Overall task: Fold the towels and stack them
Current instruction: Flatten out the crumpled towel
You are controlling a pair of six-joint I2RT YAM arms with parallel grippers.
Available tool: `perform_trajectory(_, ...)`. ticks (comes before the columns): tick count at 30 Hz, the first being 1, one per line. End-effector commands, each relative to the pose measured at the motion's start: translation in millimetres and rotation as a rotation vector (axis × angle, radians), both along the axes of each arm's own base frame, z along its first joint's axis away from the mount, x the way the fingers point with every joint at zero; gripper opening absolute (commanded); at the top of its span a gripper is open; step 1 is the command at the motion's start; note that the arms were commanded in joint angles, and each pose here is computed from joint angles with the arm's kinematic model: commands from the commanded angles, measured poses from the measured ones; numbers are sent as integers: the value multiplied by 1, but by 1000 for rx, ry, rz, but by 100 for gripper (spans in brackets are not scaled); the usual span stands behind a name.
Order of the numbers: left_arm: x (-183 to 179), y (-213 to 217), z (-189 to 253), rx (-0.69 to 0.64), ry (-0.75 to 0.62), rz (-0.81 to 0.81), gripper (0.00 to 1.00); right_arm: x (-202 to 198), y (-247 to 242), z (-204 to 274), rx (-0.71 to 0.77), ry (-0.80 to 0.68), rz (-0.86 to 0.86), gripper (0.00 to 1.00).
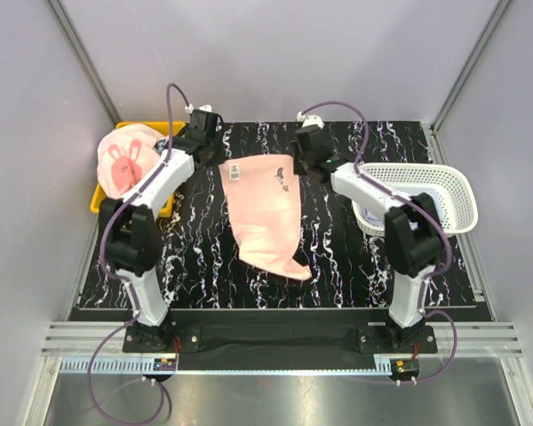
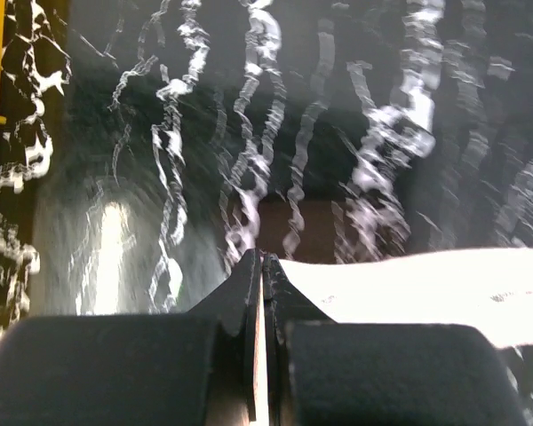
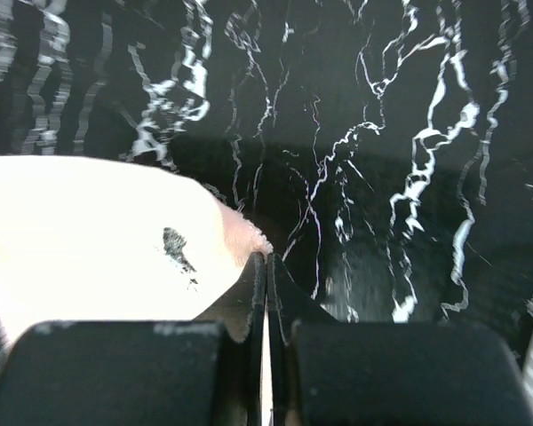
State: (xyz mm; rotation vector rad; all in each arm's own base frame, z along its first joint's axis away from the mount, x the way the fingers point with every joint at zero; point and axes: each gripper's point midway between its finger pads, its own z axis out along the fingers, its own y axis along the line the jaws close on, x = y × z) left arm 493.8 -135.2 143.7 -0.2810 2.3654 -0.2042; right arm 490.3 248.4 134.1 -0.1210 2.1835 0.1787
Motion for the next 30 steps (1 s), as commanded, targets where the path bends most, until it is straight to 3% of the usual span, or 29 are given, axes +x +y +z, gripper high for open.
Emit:
perform_trajectory(1, -27, -4, 84, -15, -192, -18, 0, -23, -5, 92, 105, -141, 31, 0)
perform_trajectory(10, -116, -16, 166, -22, -350, -85, 0, -115, -13, 181, 171, -232, 124, 0)
perform_trajectory(19, -205, -19, 264, -143, -556, -199, 0, -194, -13, 274, 220, -365, 213, 0)
perform_trajectory(30, -255, -12, 341, -278, -723, -288, 0, -233, -25, 332, 314, -429, 278, 0)
